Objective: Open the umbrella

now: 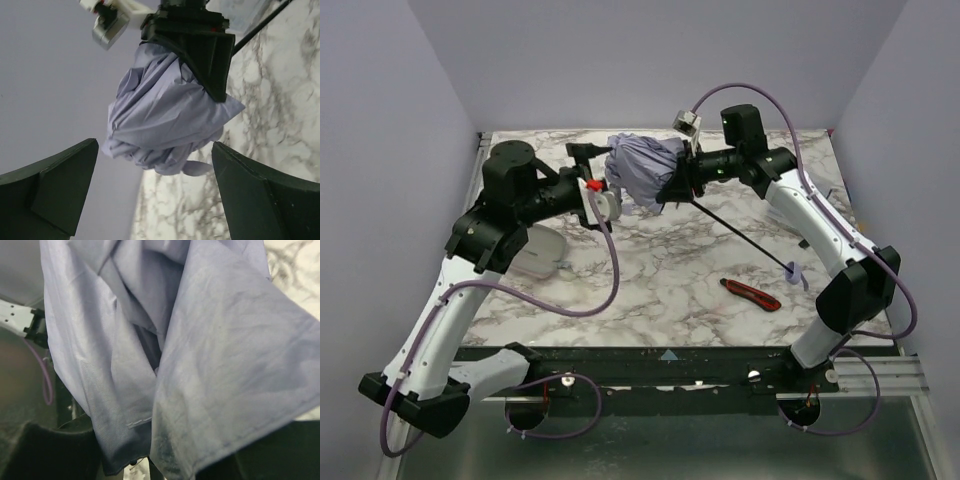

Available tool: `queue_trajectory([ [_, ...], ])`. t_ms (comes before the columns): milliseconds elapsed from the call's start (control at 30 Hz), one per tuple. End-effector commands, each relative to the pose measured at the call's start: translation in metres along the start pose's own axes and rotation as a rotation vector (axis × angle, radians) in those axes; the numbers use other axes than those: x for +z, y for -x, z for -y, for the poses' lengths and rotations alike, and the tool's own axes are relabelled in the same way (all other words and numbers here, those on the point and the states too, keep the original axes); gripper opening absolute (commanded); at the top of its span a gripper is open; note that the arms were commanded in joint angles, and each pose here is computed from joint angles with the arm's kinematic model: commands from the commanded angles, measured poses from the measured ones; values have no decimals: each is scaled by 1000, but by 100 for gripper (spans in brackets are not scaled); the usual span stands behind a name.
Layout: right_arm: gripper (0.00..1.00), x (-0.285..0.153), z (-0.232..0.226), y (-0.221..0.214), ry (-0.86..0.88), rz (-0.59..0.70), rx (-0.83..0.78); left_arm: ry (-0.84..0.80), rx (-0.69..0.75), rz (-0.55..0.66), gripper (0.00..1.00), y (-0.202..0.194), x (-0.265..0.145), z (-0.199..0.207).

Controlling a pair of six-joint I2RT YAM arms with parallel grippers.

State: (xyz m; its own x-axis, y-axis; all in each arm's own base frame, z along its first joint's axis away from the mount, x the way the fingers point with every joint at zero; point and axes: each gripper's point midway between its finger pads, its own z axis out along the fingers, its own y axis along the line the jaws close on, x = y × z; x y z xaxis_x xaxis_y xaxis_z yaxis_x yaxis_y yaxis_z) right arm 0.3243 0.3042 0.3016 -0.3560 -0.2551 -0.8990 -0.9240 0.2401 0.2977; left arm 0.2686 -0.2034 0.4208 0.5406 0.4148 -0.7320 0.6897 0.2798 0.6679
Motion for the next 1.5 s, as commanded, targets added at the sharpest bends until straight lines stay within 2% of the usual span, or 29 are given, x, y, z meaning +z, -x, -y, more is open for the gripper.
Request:
queue_trajectory([
  [0,0,-2,-28,-5,139,-54,69,-104,518,-192,99,-33,17,13],
  [133,0,-1,-34,-14,193,-93,125,-171,702,-264,99,-45,38,23],
  [300,0,4,-45,-17,247,-128,127,-315,673,-297,99,-63,53,45],
  [467,0,7,-59,-18,295,-148,113,-353,690,-345,98,-84,67,56],
  [533,0,7,-63,-19,306,-158,109,-355,689,-379,94,-93,72,56],
  [600,0,6,-64,-20,309,-166,113,-359,675,-410,80,-100,75,56],
  [667,0,5,-65,-19,314,-168,107,-354,631,-414,58,-100,77,56],
  [767,2,4,-67,-14,320,-156,98,-351,560,-409,32,-99,77,60],
  [900,15,4,-66,-5,307,-129,72,-347,516,-398,9,-100,73,69],
  [967,26,5,-64,0,286,-114,56,-341,504,-397,0,-102,71,72],
  [1133,69,1,-47,34,192,-26,-20,-331,432,-395,0,-102,65,79],
  [1200,82,-6,-39,62,129,58,-66,-333,388,-393,0,-103,63,82],
  [1300,92,-28,-34,121,17,240,-141,-329,304,-399,0,-108,61,88],
  [1400,95,-60,-44,178,-80,437,-261,-302,183,-411,0,-111,61,87],
  [1467,97,-76,-60,197,-95,520,-365,-267,69,-421,0,-115,61,81],
])
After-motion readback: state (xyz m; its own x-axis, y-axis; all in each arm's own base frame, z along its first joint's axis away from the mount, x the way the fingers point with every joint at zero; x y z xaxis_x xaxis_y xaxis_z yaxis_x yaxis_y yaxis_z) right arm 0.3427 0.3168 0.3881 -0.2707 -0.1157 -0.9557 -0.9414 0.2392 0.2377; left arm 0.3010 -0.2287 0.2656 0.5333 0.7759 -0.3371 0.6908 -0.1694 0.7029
